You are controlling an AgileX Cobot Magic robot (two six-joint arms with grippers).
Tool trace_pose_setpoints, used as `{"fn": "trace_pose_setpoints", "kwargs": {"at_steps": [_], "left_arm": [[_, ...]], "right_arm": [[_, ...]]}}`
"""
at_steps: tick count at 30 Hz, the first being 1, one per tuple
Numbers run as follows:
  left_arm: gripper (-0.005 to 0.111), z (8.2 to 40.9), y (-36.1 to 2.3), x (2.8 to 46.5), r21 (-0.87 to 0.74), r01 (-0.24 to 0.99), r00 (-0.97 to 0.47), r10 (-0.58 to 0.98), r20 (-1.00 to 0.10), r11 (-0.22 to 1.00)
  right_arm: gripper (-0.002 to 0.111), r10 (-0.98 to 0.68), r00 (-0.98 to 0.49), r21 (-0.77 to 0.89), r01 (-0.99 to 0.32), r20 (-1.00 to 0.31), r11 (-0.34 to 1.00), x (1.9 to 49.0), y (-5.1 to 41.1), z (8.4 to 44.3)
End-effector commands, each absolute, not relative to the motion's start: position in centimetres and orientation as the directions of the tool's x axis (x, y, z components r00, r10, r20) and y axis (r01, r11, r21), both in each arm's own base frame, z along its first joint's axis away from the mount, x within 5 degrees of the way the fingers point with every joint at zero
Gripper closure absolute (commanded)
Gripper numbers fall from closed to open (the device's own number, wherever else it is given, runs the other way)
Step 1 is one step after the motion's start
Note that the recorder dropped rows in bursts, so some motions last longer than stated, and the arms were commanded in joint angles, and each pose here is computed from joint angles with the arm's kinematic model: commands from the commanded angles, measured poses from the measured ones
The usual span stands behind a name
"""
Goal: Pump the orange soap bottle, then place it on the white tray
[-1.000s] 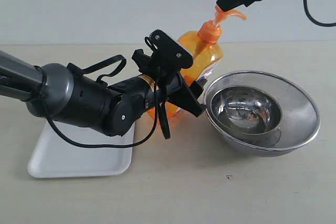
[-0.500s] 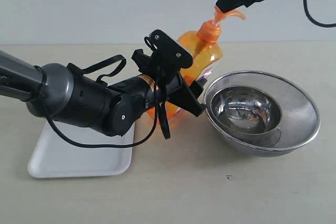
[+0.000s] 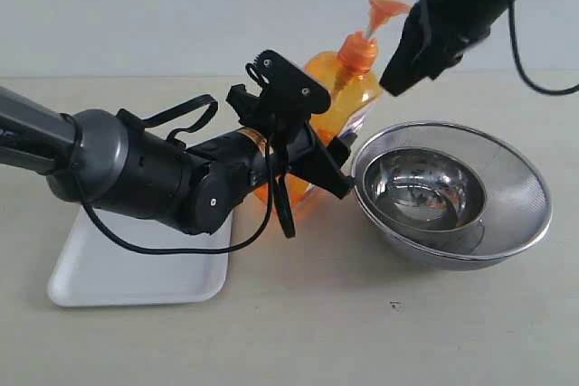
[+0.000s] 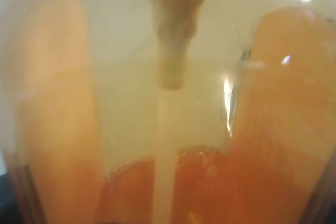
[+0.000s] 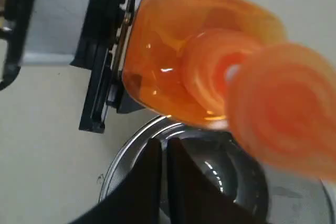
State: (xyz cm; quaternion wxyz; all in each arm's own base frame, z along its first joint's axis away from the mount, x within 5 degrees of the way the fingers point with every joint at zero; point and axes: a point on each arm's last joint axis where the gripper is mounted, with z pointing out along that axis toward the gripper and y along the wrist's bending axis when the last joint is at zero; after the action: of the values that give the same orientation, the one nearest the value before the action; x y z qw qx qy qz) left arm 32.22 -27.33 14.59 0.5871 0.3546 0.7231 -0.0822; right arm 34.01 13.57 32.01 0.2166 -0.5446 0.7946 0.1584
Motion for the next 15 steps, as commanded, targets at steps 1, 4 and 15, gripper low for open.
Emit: {"fn": "trace_pose_setpoints", "kwargs": {"at_steps": [1,4,15], "left_arm": [[0.102,16.2,-28.0,32.3,0.322,0.595,0.037,0.375,-0.926,0.736],[0.102,16.2,-28.0,32.3,0.322,0.595,0.037,0.375,-0.926,0.736],[0.102,16.2,-28.0,32.3,0.322,0.595,0.037,0.375,-0.926,0.736]], "right_arm": [[0.108,-0.806,-0.288,-0.014,-0.939,-0.518,0.345,33.5,13.5,33.2],[0.108,-0.802,-0.269,-0.045,-0.938,-0.533,0.345,33.1,13.3,34.4],[0.108,-0.785,-0.194,-0.16,-0.924,-0.588,0.348,31.9,12.9,38.7]]}}
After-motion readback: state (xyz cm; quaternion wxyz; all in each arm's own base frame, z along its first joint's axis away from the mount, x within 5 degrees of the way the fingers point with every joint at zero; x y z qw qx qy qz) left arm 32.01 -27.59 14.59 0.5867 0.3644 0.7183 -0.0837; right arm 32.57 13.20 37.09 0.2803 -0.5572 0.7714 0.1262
